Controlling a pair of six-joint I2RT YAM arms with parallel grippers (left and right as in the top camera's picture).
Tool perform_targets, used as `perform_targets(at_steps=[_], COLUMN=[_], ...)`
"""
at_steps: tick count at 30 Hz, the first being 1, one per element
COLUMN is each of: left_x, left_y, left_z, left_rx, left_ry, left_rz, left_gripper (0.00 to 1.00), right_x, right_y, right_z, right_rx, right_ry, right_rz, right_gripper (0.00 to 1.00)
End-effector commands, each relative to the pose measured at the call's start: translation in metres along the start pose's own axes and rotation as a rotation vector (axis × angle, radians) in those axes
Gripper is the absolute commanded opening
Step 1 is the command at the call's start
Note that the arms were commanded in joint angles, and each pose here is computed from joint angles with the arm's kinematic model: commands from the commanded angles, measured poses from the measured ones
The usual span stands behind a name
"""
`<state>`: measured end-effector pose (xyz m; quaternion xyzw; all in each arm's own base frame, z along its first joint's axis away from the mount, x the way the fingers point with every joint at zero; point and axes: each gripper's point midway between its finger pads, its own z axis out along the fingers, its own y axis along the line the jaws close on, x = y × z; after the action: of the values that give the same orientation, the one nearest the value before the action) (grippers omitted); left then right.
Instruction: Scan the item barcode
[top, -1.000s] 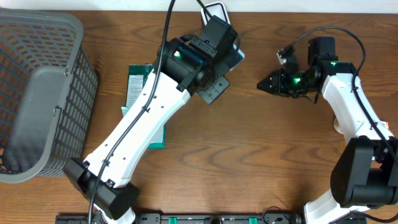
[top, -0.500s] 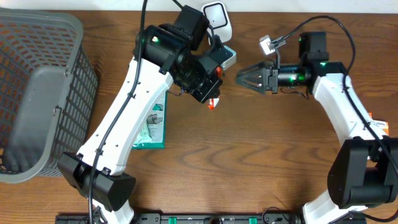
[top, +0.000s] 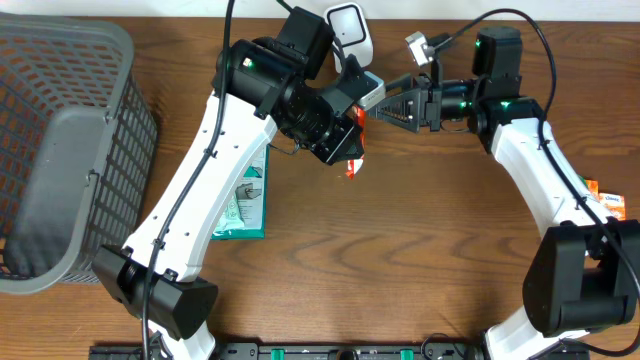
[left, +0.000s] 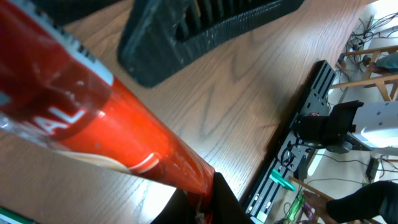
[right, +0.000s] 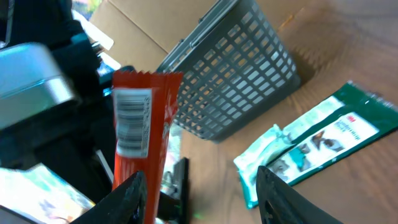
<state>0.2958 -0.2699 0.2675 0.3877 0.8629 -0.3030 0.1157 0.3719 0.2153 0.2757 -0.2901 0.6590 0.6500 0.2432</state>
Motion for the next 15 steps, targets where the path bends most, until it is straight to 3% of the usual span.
perform_targets(at_steps=[1, 5, 15], left_x=[0.001, 0.003, 0.003], left_y=[0.007, 0.019, 0.022], left_z=[0.003, 0.002, 0.007], left_rx=[-0.015, -0.086, -0.083], left_ry=[0.007, 0.020, 0.029], left_rz=[-0.018, -0.049, -0.054], left_gripper=[0.08, 0.08, 0.08], right_x=[0.002, 0.002, -0.002], right_y=[0.003, 0.006, 0.014], right_z=[0.007, 0.006, 0.020], right_rx=[-0.024, -0.041, -0.065], right_ry=[0.017, 0.022, 0.047], right_rz=[0.147, 0.181, 0.192], right_gripper=[0.53, 0.54, 0.55])
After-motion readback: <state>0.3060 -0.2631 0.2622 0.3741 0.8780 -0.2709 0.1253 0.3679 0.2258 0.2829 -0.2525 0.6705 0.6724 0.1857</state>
